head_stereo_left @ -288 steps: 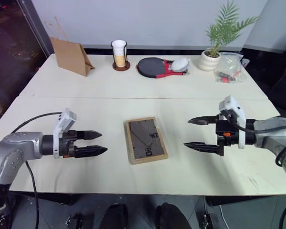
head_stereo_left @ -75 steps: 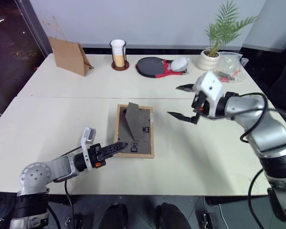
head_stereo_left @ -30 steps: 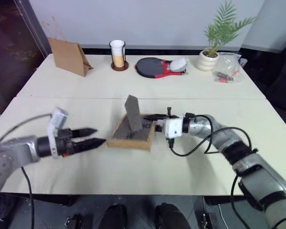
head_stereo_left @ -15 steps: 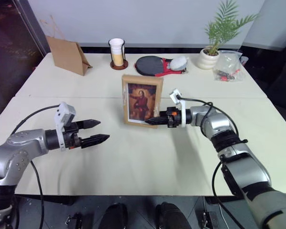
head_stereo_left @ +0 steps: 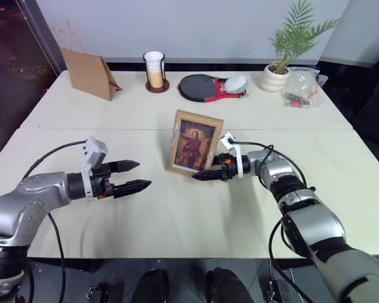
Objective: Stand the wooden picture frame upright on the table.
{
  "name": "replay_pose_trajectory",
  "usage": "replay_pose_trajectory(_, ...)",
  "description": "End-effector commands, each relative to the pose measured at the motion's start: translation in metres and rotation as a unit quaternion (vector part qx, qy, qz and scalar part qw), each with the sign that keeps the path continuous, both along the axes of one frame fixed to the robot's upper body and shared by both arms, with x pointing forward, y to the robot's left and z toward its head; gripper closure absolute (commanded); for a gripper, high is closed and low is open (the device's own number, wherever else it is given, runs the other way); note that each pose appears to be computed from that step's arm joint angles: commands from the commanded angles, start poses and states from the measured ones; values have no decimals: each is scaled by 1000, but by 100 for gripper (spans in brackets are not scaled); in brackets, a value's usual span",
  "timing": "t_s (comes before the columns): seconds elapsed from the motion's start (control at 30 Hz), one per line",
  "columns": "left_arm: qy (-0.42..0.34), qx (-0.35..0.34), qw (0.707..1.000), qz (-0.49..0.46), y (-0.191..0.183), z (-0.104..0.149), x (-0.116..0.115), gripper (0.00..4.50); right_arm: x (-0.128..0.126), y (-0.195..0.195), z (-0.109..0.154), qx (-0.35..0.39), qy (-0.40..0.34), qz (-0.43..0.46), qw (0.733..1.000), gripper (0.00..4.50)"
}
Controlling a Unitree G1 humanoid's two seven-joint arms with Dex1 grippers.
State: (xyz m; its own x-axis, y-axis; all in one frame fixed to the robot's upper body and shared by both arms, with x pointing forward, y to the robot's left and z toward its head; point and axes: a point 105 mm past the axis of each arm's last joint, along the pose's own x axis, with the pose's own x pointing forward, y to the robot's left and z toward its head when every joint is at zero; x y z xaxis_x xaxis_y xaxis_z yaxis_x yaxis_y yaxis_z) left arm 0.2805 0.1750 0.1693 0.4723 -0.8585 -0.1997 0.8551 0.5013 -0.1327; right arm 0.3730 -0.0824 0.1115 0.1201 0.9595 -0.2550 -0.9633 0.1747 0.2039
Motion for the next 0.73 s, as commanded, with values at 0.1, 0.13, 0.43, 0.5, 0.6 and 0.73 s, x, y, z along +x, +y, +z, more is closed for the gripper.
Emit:
replay_pose_trajectory(0.1,-28,3,1000,-9,-3,13,-7,0,-15,-51,7,-69,-99,-32,992,5)
replay_pose_trajectory(0.13,-31,1,999,-6,-2,14,-7,0,-20,-60,11,-72,-107,-46,991,5)
replay_pose_trajectory(0.43,-45,20,999,-4,3,17,-11,0,-85,-118,94,-172,-245,-134,945,5)
replay_pose_trajectory(0.5,-47,19,999,-4,5,20,-10,0,-91,-118,107,-199,-276,-138,930,5)
replay_pose_trajectory(0.6,-49,31,998,-6,7,19,-10,0,-99,-115,114,-208,-294,-137,923,5)
replay_pose_trajectory(0.73,-47,43,998,-14,7,17,-10,0,-105,-111,115,-219,-316,-130,914,5)
